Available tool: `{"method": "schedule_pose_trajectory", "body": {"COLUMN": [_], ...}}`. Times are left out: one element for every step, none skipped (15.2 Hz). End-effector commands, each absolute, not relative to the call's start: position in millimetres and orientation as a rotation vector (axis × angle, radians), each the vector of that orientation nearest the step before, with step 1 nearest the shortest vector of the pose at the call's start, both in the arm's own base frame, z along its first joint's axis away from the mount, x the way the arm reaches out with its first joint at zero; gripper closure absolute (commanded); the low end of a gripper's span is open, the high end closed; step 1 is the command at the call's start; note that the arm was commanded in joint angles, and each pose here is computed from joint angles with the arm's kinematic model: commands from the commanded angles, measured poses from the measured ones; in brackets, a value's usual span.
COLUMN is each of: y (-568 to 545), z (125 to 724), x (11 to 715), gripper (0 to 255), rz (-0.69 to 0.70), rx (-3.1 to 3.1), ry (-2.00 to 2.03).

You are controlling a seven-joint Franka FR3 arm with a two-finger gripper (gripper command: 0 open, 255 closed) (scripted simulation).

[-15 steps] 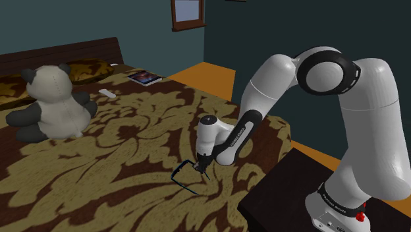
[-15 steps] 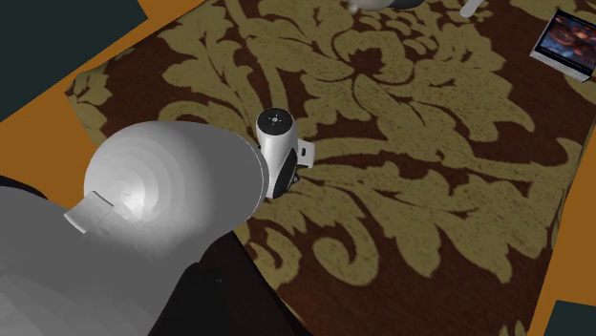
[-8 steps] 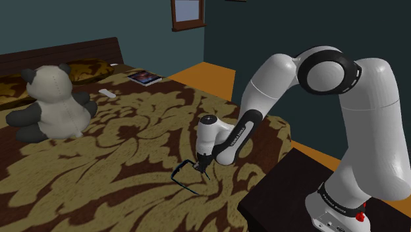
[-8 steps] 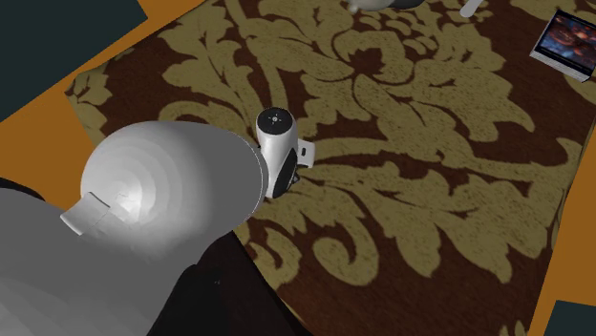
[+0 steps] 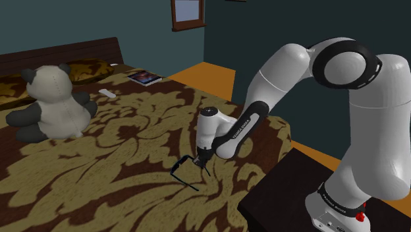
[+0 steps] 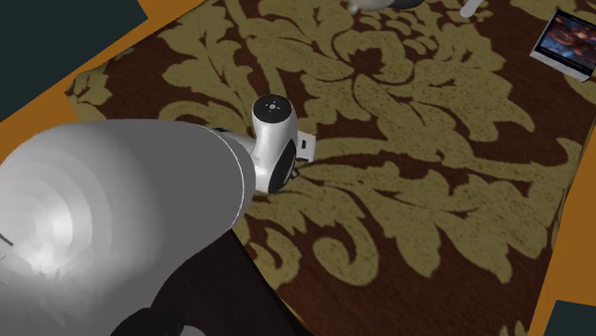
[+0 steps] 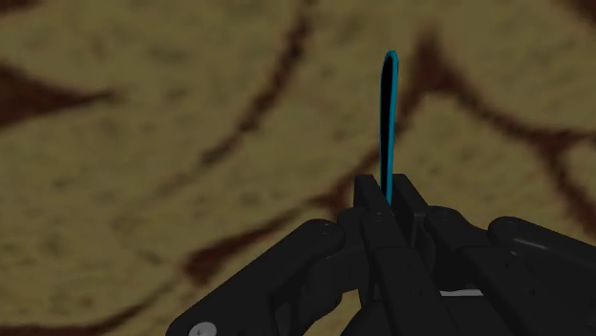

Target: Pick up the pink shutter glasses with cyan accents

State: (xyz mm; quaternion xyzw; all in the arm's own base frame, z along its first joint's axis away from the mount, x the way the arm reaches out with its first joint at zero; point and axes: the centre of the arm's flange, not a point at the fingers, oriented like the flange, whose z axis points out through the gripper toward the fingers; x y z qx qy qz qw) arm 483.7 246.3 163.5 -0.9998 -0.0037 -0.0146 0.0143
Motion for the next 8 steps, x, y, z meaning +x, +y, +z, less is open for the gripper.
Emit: {"method": "schedule_pose_trajectory", "body": {"y": [246, 246, 246, 246, 246, 246, 246, 246], "z": [174, 179, 185, 190, 195, 200, 201, 201], "x": [484, 484, 484, 484, 484, 484, 484, 484], "gripper": [255, 255, 255, 255, 255, 255, 255, 255], "rz": [-0.045, -0.045, -0.045, -0.045, -0.045, -0.045, -0.045, -0.045], "rx": [-3.113, -3.113, -3.113, -3.113, -3.113, -3.113, -3.113, -3.113], "ry": [-0.012, -0.012, -0.012, -0.012, -0.012, -0.012, -0.012, -0.012]}}
